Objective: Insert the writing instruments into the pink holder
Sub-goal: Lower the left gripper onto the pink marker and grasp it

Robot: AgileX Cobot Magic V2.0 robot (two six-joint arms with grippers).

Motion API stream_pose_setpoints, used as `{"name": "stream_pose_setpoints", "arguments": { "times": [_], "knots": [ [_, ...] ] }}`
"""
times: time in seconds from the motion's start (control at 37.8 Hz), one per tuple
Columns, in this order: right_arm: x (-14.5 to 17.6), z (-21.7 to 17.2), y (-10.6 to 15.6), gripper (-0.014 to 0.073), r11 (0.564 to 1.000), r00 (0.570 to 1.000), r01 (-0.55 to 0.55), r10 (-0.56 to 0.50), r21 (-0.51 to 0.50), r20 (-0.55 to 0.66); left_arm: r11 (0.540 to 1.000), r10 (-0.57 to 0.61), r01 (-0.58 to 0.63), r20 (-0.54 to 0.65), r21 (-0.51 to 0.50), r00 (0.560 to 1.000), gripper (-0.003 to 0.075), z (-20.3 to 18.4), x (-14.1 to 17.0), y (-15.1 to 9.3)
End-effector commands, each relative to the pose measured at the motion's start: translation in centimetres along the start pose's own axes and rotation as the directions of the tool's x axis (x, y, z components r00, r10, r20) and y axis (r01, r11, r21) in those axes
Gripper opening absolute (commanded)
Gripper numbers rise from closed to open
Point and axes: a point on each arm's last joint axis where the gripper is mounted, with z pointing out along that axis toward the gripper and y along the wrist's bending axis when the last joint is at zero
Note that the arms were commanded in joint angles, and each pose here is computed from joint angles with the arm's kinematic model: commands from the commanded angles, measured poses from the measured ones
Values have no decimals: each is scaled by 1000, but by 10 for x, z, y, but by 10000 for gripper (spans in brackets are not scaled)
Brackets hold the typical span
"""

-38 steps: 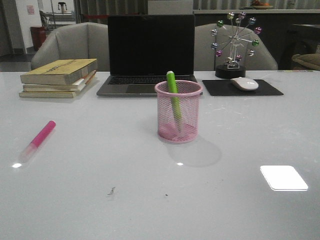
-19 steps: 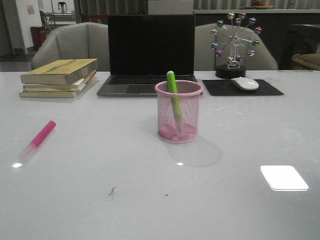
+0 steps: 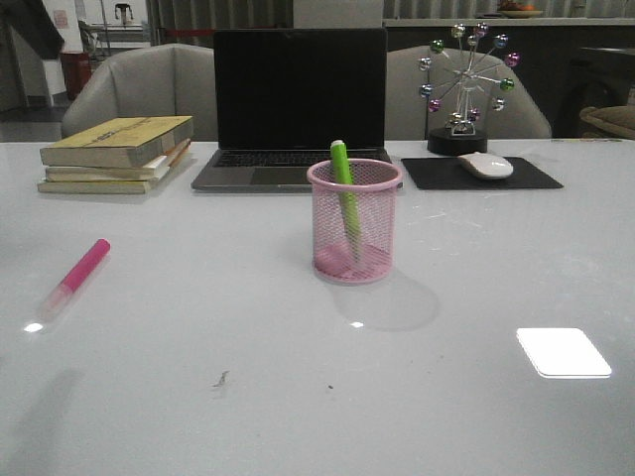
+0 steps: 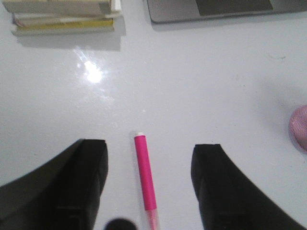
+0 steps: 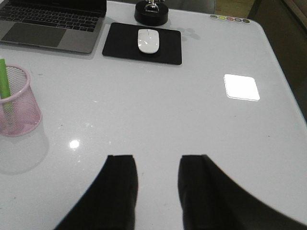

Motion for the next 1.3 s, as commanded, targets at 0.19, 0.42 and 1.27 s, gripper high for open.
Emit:
{"name": "stream_pose_setpoints", "arguments": {
  "times": [0.19, 0.42, 1.27],
  "knots": [
    [-5, -5, -2, 354, 1000, 1000, 20, -20, 19, 0, 992, -97, 100, -29, 83, 995, 458, 49, -19, -2],
    [-5, -5, -2, 354, 1000, 1000, 21, -21, 21, -3, 991, -105, 114, -121, 68, 987, 458, 85, -4, 5],
    [-4, -5, -3, 354, 999, 1000, 23, -23, 22, -5, 996, -78, 86, -298, 13, 951, 458, 152, 34, 21]
  ]
}}
